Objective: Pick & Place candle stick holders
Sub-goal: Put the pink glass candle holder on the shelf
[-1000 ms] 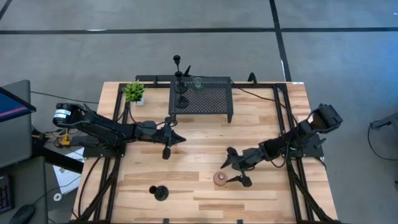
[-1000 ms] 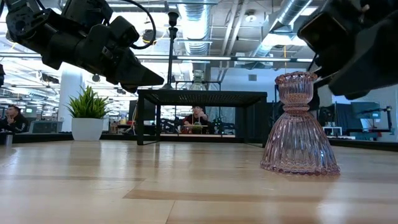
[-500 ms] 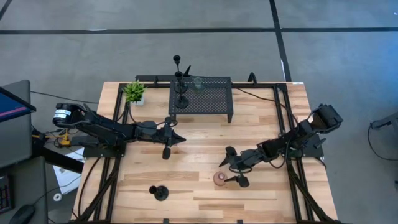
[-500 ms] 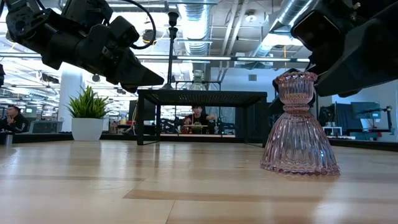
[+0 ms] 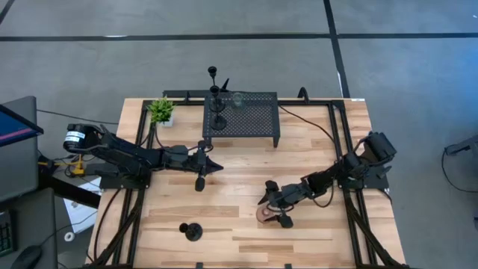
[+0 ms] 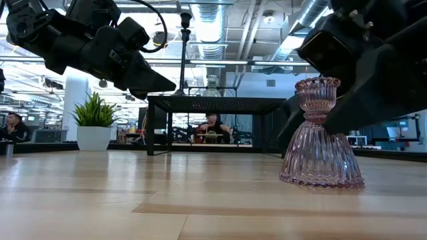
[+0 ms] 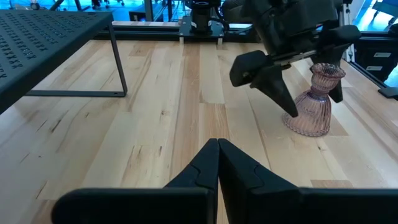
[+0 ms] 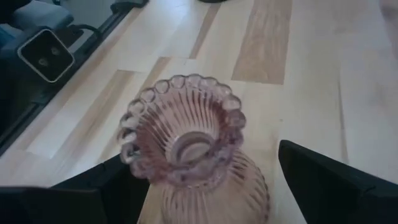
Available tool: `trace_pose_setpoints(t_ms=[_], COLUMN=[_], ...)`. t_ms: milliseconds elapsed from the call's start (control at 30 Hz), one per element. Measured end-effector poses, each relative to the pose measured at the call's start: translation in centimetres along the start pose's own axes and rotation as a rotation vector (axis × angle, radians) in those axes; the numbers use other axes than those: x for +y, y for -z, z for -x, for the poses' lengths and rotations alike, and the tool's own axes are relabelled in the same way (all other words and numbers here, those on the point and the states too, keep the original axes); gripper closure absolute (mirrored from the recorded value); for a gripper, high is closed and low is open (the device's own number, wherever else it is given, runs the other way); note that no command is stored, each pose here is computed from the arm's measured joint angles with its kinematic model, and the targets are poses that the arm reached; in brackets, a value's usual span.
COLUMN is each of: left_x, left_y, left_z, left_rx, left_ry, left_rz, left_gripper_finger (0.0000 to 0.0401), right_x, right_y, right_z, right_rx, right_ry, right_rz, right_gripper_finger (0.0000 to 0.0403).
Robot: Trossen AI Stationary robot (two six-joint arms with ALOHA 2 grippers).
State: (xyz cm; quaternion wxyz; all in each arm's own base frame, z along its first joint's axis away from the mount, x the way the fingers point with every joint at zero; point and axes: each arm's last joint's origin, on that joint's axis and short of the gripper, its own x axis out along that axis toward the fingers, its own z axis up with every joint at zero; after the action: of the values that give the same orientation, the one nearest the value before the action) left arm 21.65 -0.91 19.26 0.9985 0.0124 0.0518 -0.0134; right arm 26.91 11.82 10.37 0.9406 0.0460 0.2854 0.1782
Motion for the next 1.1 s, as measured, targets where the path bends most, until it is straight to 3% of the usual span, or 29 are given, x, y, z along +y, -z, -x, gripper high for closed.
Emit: trace_pose_setpoints(t_ms=[733, 1100], left_x=[0.00, 0.00], left_y=[0.00, 0.00], left_z=[0.00, 0.00], left_rx=[0.000, 0.000], left_ry=[0.000, 0.000], left_rz=[0.000, 0.000], left_gripper_finger=[0.0393, 0.0393], right_x=[0.12, 0.08], right_y=[-0.59, -0.72], right_z=[0.03, 0.03], right_rx=[-0.024, -0.036], right_ry=[-0.010, -0.007], right_rz=[-0.002, -0.002], right_gripper_finger=[0.0148, 0.0232])
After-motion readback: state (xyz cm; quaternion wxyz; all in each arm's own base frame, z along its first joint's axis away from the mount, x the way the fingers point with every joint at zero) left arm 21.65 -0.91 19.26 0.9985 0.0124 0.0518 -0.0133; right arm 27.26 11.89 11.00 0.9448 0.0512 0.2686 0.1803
